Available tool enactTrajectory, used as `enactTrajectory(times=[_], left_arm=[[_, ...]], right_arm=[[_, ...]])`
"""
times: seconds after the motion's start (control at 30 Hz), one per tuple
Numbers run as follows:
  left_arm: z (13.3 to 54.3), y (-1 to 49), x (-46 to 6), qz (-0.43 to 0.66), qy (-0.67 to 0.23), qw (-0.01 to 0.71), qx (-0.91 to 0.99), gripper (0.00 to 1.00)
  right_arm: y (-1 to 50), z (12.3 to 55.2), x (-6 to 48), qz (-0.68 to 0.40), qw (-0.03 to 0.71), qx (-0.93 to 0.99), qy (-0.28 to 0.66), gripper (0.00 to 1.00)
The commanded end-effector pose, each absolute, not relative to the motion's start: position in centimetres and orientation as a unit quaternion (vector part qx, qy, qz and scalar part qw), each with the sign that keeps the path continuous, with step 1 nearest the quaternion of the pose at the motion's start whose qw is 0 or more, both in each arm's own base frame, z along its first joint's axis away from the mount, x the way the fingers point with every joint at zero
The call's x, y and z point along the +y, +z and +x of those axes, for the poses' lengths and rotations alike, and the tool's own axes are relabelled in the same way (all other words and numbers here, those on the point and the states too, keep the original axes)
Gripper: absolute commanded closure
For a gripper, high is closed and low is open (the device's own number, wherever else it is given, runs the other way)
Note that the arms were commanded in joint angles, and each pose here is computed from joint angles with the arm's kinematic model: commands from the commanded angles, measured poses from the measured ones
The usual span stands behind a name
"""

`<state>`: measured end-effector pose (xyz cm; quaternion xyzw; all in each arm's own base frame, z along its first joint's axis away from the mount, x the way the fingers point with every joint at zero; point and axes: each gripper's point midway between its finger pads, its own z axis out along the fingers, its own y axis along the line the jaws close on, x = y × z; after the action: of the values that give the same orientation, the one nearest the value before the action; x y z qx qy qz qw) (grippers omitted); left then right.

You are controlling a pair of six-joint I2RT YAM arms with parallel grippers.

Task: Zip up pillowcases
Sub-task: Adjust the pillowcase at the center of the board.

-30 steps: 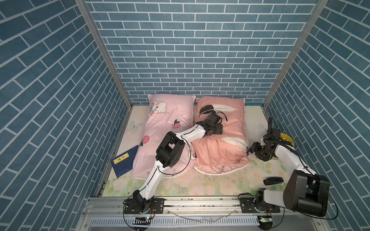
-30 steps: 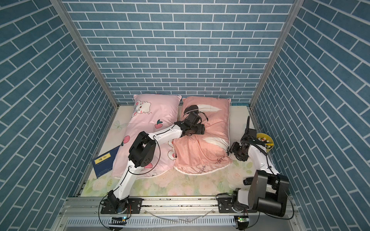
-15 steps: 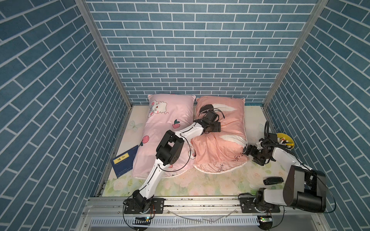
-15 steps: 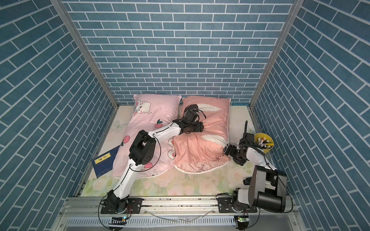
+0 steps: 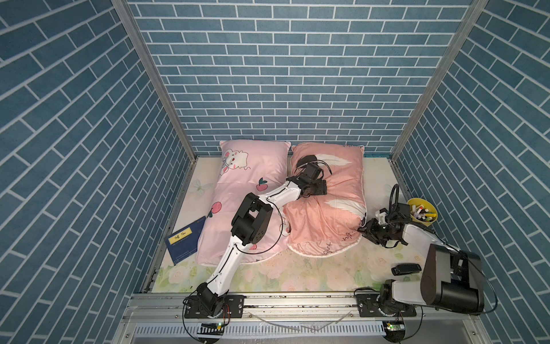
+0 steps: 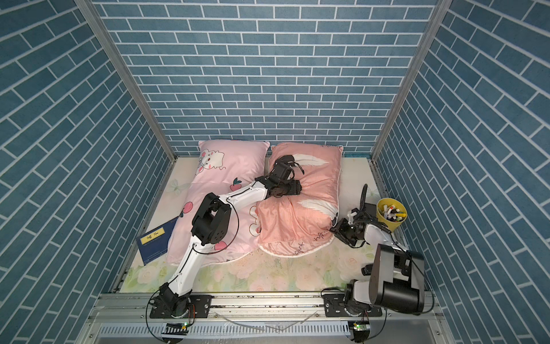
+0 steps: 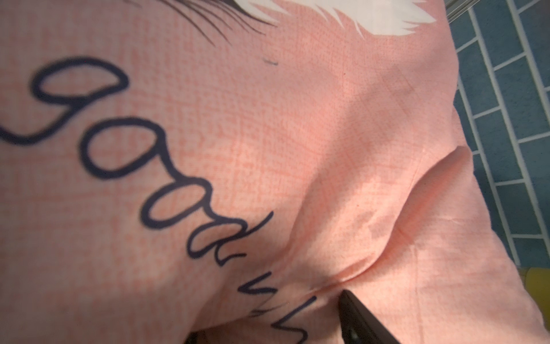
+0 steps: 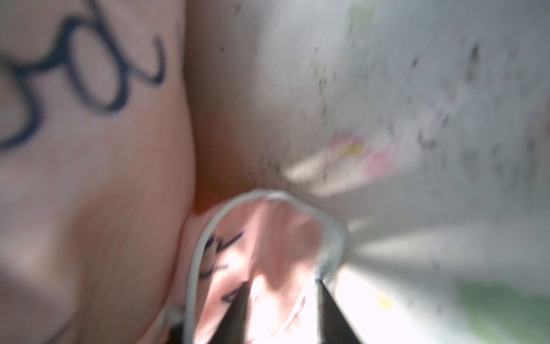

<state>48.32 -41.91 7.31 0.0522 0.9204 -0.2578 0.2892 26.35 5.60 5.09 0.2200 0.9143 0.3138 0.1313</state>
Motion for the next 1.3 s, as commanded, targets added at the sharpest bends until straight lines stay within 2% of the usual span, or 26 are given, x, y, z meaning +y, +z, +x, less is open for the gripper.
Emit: enactTrajectory(times=[0.0, 0.07, 0.13, 0.3, 0.33, 0.4, 0.47, 0.57, 0.7, 0.83, 1.07, 1.27], left_arm=[[51.5, 1.5, -35.1, -0.008, -0.158, 0.288, 0.945, 0.25], [51.7, 1.6, -35.0, -0.013, -0.159, 0.289, 0.944, 0.25], [51.9, 1.8, -34.9, -0.015, -0.158, 0.291, 0.944, 0.25], [52.1, 1.8, -34.3, -0.021, -0.155, 0.29, 0.944, 0.25], [52.2, 1.9, -34.1, -0.022, -0.154, 0.29, 0.944, 0.25], [52.5, 1.8, -33.7, -0.026, -0.153, 0.288, 0.945, 0.26], [52.8, 1.5, -33.4, -0.029, -0.15, 0.283, 0.947, 0.26], [53.1, 1.6, -33.5, -0.03, -0.152, 0.281, 0.947, 0.26], [53.1, 1.4, -33.6, -0.03, -0.155, 0.279, 0.947, 0.27], [53.2, 0.8, -33.4, -0.032, -0.156, 0.273, 0.949, 0.27], [54.0, 0.7, -32.7, -0.048, -0.163, 0.269, 0.948, 0.28], [54.4, 1.0, -32.7, -0.051, -0.165, 0.269, 0.948, 0.29]], right_arm=[[6.4, 24.1, 6.7, 0.232, 0.119, 0.903, 0.341, 0.86], [6.7, 23.0, 6.9, 0.232, 0.115, 0.904, 0.341, 0.93], [7.1, 22.1, 7.1, 0.233, 0.114, 0.903, 0.342, 0.96], [7.5, 22.1, 5.5, 0.242, 0.141, 0.915, 0.292, 0.95], [7.6, 22.5, 4.9, 0.237, 0.151, 0.919, 0.275, 0.92], [8.0, 23.5, 4.8, 0.22, 0.165, 0.921, 0.276, 0.8], [8.6, 24.7, 4.8, 0.201, 0.182, 0.921, 0.279, 0.56], [9.2, 26.1, 5.6, 0.153, 0.203, 0.923, 0.288, 0.3], [10.5, 28.5, 6.3, 0.108, 0.254, 0.909, 0.313, 0.12], [9.2, 30.4, 6.4, 0.07, 0.246, 0.917, 0.305, 0.12], [9.4, 33.3, 8.0, -0.009, 0.285, 0.895, 0.344, 0.11], [8.4, 32.4, 10.6, -0.016, 0.226, 0.878, 0.422, 0.11]])
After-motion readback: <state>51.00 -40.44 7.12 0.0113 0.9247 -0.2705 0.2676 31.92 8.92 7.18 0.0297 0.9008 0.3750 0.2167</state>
